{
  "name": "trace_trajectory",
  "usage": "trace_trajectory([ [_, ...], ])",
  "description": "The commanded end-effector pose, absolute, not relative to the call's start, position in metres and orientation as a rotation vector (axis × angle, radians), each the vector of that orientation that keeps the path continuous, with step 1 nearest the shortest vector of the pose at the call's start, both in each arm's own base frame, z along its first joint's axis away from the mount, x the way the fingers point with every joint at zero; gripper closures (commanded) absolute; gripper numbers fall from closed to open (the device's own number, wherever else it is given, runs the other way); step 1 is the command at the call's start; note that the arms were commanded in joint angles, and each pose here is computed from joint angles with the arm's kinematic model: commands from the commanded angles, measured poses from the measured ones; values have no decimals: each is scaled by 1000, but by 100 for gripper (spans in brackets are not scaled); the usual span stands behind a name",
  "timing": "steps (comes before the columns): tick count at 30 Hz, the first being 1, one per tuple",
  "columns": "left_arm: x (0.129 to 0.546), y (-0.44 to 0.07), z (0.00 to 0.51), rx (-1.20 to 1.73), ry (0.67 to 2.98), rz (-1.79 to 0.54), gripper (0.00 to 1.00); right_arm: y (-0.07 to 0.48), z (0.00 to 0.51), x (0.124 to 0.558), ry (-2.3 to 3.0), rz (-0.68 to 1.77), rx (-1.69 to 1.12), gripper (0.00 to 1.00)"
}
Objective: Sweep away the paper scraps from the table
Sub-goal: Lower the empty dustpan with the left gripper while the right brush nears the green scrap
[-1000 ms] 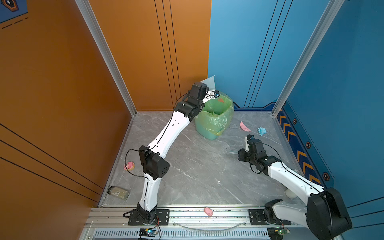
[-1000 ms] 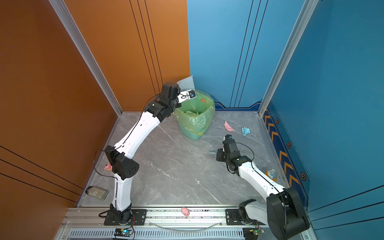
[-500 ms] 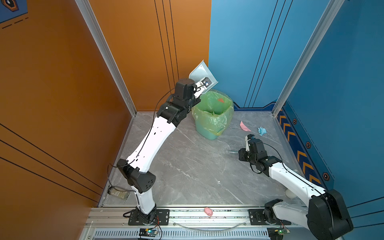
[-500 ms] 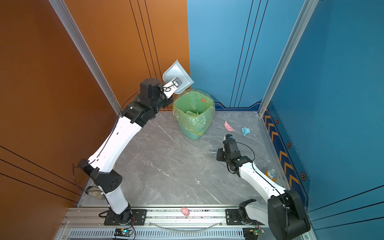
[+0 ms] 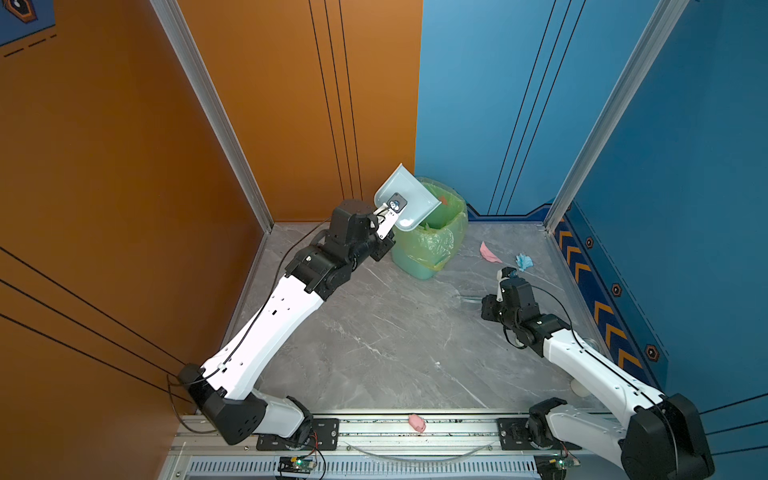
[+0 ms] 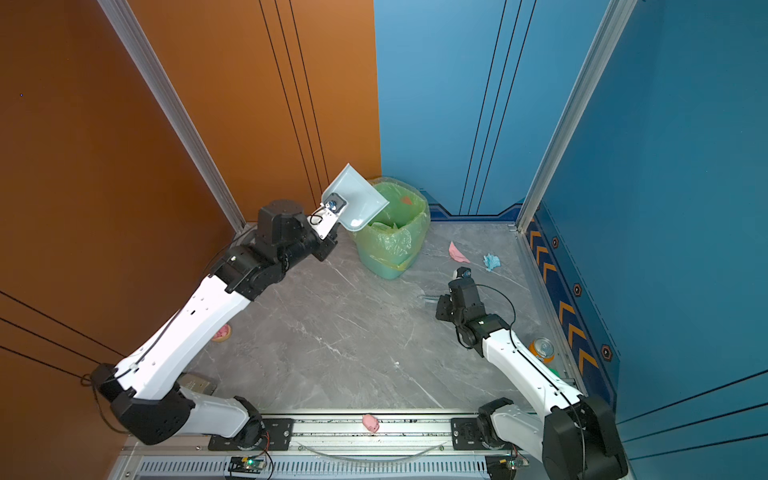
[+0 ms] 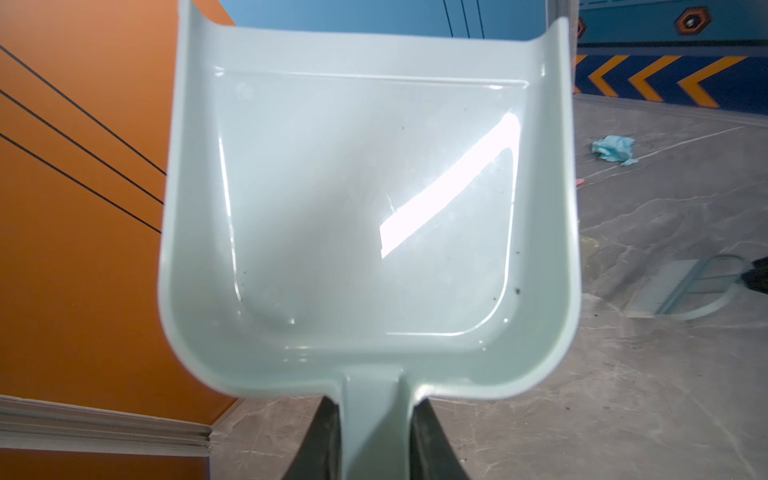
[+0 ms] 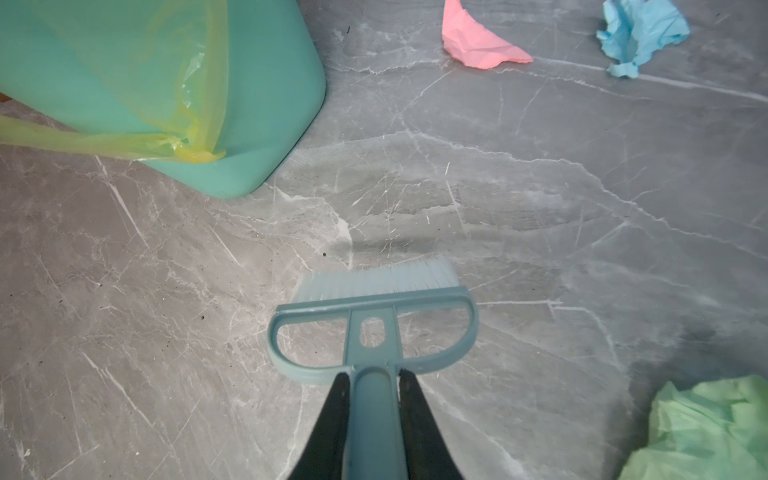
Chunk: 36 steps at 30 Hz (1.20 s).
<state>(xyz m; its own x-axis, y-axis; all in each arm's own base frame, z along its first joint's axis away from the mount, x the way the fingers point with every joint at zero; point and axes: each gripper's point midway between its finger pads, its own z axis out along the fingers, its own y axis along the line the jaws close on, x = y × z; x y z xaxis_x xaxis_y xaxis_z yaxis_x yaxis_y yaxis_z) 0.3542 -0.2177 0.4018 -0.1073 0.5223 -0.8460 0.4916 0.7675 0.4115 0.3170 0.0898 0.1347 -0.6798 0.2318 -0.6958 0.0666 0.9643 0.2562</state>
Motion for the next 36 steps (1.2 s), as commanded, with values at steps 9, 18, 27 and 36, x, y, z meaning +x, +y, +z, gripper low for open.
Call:
trace_trajectory([
  [9, 303, -223, 358, 771, 1801, -192, 100, 47, 173, 305, 2238, 104, 398, 100],
  [18, 270, -228, 296, 805, 1906, -286, 100, -10, 181, 247, 2329, -5, 780, 100],
  [27, 245, -220, 247, 872, 1984, -302, 100, -25, 169, 218, 2398, -24, 885, 100],
  [36, 241, -227, 212, 910, 2078, -318, 100, -17, 129, 222, 2472, 11, 903, 100],
])
